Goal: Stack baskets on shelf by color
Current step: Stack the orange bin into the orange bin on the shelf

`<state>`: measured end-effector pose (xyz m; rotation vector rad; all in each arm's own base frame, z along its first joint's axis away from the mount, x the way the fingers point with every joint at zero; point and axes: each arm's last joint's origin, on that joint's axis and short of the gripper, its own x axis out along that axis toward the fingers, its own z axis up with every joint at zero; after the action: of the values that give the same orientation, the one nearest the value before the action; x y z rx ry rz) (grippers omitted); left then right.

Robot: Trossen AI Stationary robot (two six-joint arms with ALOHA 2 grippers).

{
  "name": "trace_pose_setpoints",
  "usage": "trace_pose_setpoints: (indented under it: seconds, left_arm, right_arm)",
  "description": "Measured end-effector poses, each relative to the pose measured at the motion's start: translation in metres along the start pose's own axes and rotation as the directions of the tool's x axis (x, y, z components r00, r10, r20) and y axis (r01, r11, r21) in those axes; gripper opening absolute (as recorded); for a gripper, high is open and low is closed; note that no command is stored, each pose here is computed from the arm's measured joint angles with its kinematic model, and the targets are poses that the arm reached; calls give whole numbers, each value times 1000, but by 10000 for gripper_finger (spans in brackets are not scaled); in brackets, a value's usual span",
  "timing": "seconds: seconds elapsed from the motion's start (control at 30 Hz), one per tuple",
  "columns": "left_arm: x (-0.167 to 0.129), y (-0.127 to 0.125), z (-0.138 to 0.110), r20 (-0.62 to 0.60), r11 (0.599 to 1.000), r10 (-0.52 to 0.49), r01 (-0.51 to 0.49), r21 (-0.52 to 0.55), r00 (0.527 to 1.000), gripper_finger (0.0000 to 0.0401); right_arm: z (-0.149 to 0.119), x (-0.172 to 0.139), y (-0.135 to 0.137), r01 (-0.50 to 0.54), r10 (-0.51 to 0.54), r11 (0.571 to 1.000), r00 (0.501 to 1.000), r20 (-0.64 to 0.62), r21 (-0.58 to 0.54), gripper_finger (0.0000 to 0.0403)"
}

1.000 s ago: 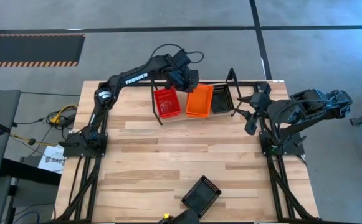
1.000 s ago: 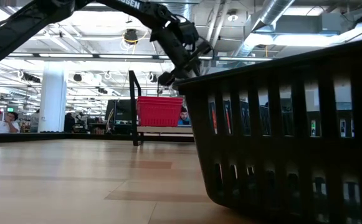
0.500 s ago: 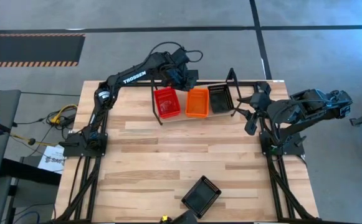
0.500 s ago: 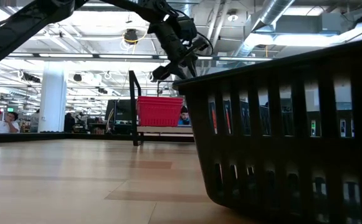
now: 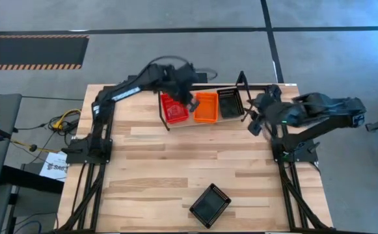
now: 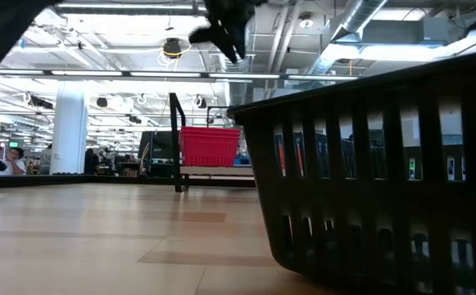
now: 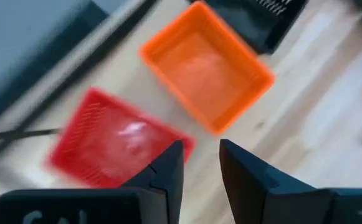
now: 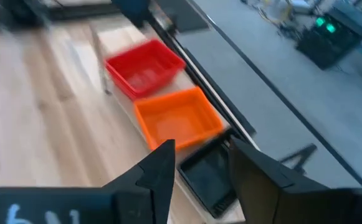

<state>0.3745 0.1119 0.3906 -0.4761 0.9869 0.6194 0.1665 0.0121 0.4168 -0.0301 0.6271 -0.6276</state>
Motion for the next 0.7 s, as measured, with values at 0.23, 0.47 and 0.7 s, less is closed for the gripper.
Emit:
trace_pose_setpoints:
  seconds: [0.23, 0.47, 0.7]
  left_arm:
    - [-56, -52, -60, 139, 965, 228, -243, 101, 964, 68]
    - [-101, -77, -99, 349, 928, 235, -317, 197, 907, 11]
    - [-153, -63, -121, 453, 944, 148, -263, 201, 879, 1]
  right_arm:
    - [4, 57, 16, 18, -21, 1000, 983, -181, -20, 63]
    - [0, 128, 47, -111, 110, 994, 901, -420, 23, 5]
    - [-29, 182, 108, -242, 181, 970, 774, -607, -20, 2]
